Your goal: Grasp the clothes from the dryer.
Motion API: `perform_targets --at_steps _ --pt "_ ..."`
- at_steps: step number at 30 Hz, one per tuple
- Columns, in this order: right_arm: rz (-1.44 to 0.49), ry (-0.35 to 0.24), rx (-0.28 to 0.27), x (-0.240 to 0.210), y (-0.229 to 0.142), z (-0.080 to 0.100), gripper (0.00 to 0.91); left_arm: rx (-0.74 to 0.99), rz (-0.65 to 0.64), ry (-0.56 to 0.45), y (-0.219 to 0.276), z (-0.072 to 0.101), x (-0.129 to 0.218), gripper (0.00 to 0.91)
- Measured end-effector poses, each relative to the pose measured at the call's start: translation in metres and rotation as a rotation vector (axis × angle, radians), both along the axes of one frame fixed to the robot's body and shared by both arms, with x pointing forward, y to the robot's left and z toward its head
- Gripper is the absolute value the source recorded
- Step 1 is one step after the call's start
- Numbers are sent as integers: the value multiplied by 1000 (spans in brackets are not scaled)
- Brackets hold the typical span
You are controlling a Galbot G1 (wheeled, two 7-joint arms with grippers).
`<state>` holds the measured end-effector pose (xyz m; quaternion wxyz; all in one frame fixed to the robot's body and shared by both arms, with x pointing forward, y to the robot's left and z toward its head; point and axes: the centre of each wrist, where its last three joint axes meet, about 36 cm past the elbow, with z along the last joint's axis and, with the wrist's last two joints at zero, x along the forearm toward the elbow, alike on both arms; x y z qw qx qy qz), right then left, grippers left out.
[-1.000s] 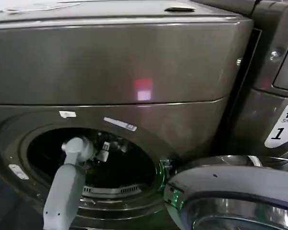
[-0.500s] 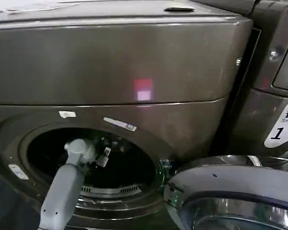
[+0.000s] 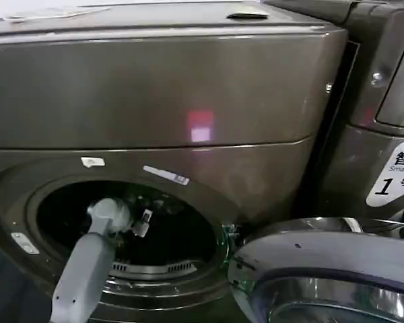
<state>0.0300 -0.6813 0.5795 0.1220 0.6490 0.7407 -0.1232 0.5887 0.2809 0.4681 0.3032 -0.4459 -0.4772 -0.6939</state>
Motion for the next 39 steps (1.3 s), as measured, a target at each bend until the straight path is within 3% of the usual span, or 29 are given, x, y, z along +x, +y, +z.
perform_targets --at_steps 24,39 --pt "14 3 7 9 2 -5 907 -141 38 82 4 -19 11 0" --pt "19 4 9 11 2 -7 907 -279 62 39 -2 -9 12 0"
